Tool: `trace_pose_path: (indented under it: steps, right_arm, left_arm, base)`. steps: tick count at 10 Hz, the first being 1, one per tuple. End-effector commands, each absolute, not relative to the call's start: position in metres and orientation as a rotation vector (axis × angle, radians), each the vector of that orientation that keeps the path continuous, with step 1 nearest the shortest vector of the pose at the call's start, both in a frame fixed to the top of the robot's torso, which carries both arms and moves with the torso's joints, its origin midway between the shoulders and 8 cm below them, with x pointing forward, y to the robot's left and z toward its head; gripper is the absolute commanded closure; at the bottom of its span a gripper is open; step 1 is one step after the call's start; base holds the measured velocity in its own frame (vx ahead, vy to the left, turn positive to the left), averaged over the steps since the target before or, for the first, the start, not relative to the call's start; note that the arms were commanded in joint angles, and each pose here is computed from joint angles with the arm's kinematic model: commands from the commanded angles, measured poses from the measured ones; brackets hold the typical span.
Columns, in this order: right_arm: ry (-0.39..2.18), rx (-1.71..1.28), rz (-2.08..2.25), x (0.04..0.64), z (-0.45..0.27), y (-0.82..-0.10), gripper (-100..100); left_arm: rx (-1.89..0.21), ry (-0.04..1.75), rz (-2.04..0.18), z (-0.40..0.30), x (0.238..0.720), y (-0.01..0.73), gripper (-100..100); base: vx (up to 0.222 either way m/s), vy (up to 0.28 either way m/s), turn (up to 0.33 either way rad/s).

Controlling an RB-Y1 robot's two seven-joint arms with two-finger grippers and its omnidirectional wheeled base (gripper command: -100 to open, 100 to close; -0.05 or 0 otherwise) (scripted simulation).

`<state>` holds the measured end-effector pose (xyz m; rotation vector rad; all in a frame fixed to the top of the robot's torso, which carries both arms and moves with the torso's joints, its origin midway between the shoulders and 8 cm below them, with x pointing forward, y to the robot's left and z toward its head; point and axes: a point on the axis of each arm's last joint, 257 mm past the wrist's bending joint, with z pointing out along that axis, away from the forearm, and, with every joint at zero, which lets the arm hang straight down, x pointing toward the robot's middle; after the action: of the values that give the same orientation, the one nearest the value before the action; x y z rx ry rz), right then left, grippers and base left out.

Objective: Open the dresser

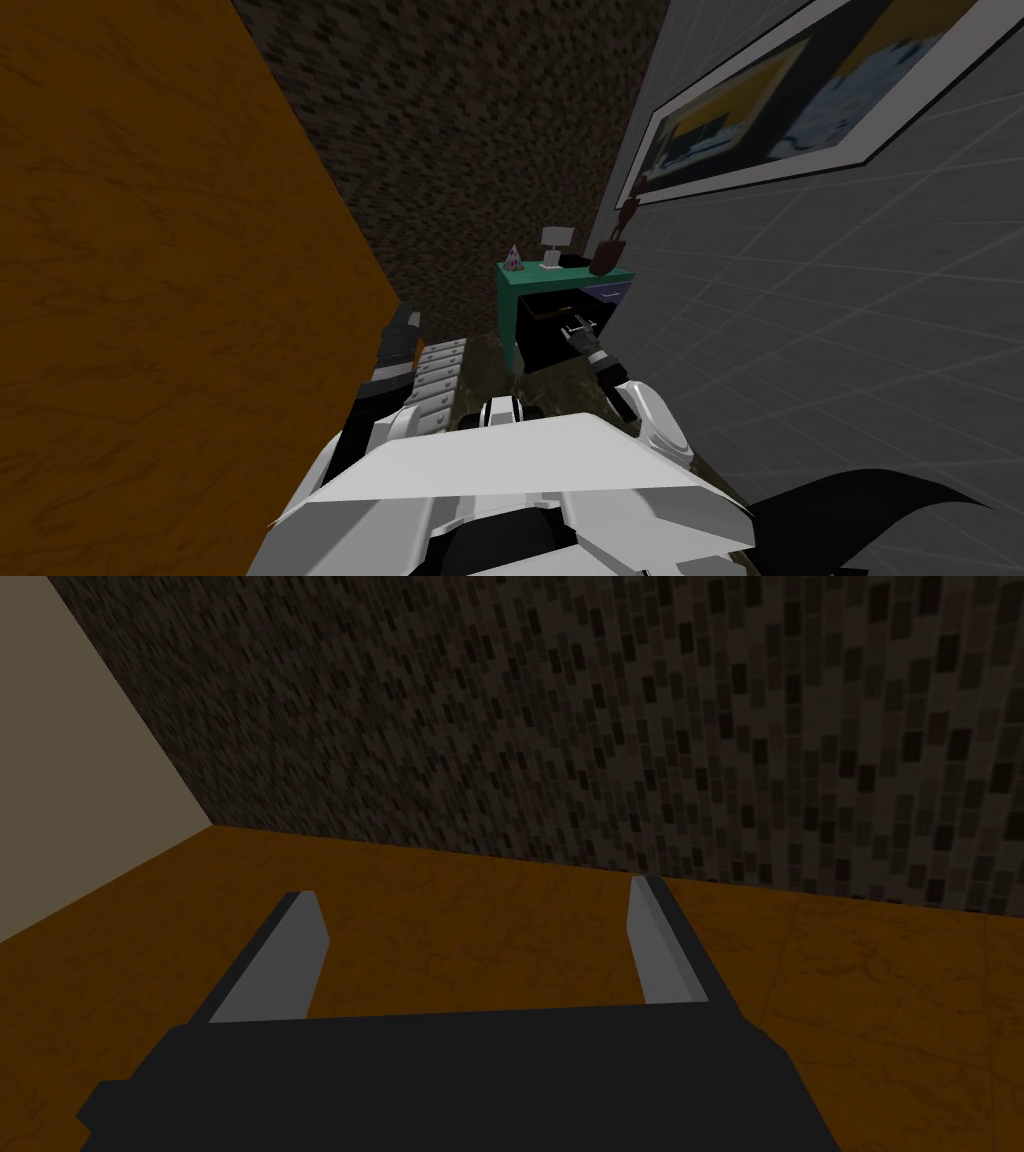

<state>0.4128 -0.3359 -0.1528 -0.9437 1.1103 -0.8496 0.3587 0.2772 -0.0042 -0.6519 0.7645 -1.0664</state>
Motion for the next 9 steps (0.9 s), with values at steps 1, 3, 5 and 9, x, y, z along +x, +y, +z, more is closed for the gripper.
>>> trace_pose_path:
  steps: [1,3,5,9]
  right_arm:
    - [1.112,-0.934,-0.854,0.4148,-0.1371,-0.3476,-100]
    - [1.115,-0.937,-0.853,0.4148,-0.1368,-0.3489,-100]
    - [1.121,-0.933,-0.851,0.4146,-0.1376,-0.3502,0]
    - [1.123,-0.931,-0.851,0.4145,-0.138,-0.3506,0]
  left_arm:
    - [-0.652,0.765,-1.066,-0.0042,0.3587,0.2772,0]
    - [-0.652,0.765,-1.066,-0.0042,0.3587,0.2772,0]
    - [-0.652,0.765,-1.066,-0.0042,0.3587,0.2772,0]
    - [-0.652,0.765,-1.066,-0.0042,0.3587,0.2772,0]
  base:
    - [-0.014,0.025,0.021]
    - [-0.017,0.021,0.004]
    - [0.0,0.0,0.0]
    - [0.0,0.0,0.0]
